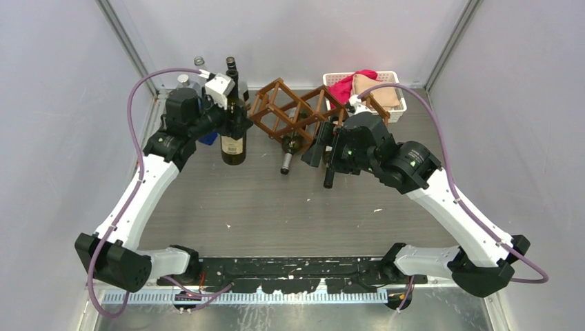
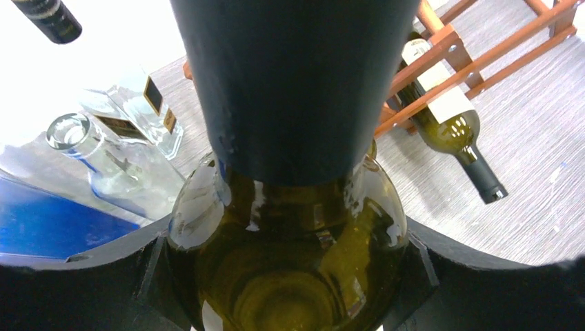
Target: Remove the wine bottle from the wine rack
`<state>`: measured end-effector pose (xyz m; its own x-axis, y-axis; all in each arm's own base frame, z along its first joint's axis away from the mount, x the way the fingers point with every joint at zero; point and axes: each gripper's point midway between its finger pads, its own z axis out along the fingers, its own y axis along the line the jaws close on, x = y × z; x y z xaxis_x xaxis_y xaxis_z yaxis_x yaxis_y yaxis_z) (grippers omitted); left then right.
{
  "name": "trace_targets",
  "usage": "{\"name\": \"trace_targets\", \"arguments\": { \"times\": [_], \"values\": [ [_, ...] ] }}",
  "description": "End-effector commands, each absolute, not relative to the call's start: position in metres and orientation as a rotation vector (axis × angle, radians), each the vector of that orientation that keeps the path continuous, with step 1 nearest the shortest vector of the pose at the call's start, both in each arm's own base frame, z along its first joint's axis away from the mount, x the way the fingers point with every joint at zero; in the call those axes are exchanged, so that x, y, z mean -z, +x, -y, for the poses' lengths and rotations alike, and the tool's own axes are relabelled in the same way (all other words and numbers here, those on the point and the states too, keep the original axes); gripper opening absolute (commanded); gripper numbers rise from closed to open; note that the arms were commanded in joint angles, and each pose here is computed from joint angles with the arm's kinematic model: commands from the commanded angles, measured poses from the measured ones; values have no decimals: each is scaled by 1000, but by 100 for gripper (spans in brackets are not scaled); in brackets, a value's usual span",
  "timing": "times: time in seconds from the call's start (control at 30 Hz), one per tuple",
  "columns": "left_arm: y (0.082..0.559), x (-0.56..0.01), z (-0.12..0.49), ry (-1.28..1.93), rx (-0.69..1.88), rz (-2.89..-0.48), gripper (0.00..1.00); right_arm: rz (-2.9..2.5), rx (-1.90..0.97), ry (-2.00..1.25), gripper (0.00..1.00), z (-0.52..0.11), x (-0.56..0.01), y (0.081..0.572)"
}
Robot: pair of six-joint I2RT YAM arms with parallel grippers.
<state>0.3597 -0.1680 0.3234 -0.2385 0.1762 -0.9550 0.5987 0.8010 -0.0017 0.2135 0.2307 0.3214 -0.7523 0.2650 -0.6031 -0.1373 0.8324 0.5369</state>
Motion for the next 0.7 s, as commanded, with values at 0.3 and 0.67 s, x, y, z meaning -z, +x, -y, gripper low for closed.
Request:
{"name": "trace_targets", "arguments": {
  "times": [0.3, 0.67],
  "values": [
    [377, -335, 174, 597, 616, -1573, 0, -2222, -766, 77, 96, -246, -340, 237],
    [422, -310, 178, 664, 626, -1393, 0, -2212, -767, 64, 93, -256, -333, 246]
  ]
}}
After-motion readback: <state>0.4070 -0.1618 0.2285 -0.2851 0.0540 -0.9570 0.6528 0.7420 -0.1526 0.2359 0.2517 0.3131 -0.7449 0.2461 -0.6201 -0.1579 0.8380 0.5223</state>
